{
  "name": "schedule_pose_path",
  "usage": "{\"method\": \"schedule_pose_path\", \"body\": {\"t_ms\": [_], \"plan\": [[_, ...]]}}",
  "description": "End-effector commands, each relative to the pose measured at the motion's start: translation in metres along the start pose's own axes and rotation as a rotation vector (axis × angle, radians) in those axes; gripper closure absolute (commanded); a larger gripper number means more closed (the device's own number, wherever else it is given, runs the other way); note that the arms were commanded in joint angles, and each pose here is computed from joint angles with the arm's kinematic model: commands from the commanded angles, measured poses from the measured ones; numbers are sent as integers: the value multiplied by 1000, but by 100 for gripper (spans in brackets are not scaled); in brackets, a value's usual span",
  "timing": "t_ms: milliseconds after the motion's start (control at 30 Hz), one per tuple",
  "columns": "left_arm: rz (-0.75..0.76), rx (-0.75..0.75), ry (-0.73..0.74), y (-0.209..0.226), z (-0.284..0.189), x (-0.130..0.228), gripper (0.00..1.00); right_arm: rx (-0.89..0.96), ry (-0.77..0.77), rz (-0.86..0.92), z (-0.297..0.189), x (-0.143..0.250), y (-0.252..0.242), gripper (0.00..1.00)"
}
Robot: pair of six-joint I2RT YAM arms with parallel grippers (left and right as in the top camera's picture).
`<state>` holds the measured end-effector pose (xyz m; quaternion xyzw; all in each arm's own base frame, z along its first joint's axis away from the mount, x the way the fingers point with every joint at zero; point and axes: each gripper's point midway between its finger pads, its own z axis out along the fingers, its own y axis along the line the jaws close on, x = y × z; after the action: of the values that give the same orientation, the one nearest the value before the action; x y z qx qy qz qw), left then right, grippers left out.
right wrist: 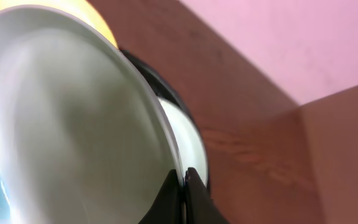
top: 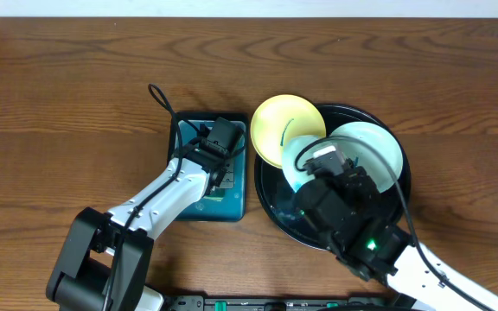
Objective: Clean dirty plates on tray and stack at the side
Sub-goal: 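Grasp the front pale green plate rim with the right gripper and lift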
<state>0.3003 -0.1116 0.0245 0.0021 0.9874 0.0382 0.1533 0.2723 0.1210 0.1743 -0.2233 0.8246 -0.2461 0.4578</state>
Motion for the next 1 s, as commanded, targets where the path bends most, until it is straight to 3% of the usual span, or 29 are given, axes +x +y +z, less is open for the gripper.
{"method": "schedule_pose_path", "body": {"t_ms": [0, 267, 700, 967], "plan": [[9, -28, 17, 6, 6, 5, 93, 130, -63, -42, -15, -20, -22, 99], [9, -28, 17, 6, 6, 5, 92, 159, -127, -153, -27, -38, -19, 99], [9, -28, 17, 6, 6, 5, 93, 219, -152, -135, -32, -48, -29, 99], [9, -28, 17, 6, 6, 5, 92, 140, -120, 193, -14, -35, -28, 99]]}}
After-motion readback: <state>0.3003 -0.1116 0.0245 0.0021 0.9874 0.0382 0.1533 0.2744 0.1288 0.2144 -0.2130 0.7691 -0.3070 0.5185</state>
